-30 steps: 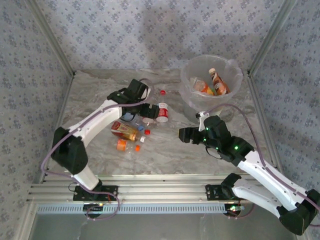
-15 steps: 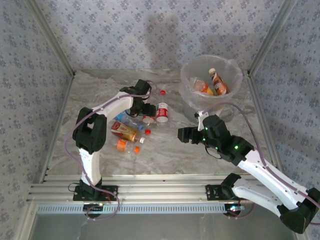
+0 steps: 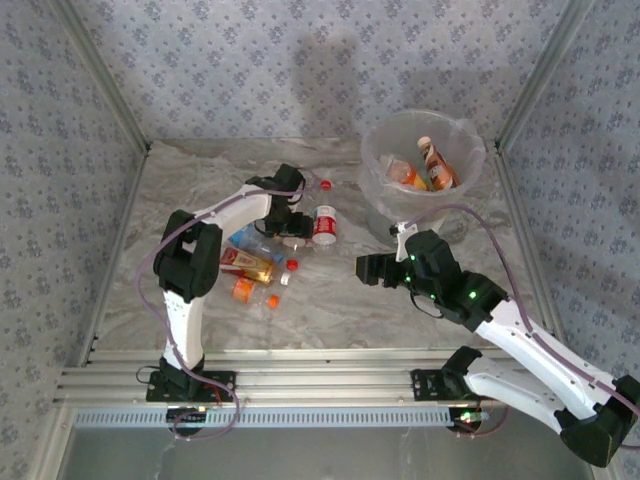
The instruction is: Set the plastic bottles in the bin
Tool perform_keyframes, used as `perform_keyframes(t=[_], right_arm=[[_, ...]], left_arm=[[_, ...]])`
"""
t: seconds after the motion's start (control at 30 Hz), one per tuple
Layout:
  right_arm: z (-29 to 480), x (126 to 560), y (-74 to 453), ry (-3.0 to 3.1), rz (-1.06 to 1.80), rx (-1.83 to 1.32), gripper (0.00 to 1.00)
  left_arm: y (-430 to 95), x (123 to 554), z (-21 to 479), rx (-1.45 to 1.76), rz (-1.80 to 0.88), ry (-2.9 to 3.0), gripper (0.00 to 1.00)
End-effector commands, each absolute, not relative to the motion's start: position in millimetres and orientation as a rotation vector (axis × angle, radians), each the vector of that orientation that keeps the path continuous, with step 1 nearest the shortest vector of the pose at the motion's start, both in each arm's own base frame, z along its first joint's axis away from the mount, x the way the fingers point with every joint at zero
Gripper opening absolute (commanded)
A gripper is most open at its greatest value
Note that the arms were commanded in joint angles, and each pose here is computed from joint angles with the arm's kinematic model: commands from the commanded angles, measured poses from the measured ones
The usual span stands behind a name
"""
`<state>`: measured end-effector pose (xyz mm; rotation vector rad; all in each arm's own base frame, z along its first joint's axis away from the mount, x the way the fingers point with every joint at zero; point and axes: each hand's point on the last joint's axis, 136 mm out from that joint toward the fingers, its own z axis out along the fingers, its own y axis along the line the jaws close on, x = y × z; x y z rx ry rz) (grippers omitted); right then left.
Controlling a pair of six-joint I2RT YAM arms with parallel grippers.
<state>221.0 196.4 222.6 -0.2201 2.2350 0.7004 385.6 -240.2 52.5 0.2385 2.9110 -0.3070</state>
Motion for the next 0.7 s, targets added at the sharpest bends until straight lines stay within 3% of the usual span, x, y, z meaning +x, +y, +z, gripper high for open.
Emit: perform_keyframes(t=[0.0, 0.23, 0.47, 0.67], right_arm=[[223, 219, 193, 2.233, 0.68, -0.229, 0.83], [228, 218, 194, 2.218, 0.7, -0.218, 0.83], [255, 225, 192, 2.17, 0.749, -0.092, 0.83], [292, 227, 205, 2.137, 0.895, -0.057, 0.85]], left_arm=[[-248, 385, 53, 0.23, -0.359, 2.926, 0.7], [-245, 390, 69, 0.212, -0.369, 2.881, 0.59], [-247, 390, 140, 0.28, -0.486, 2.667, 0.58], [-265, 355, 194, 0.442, -0.761, 2.506, 0.57]])
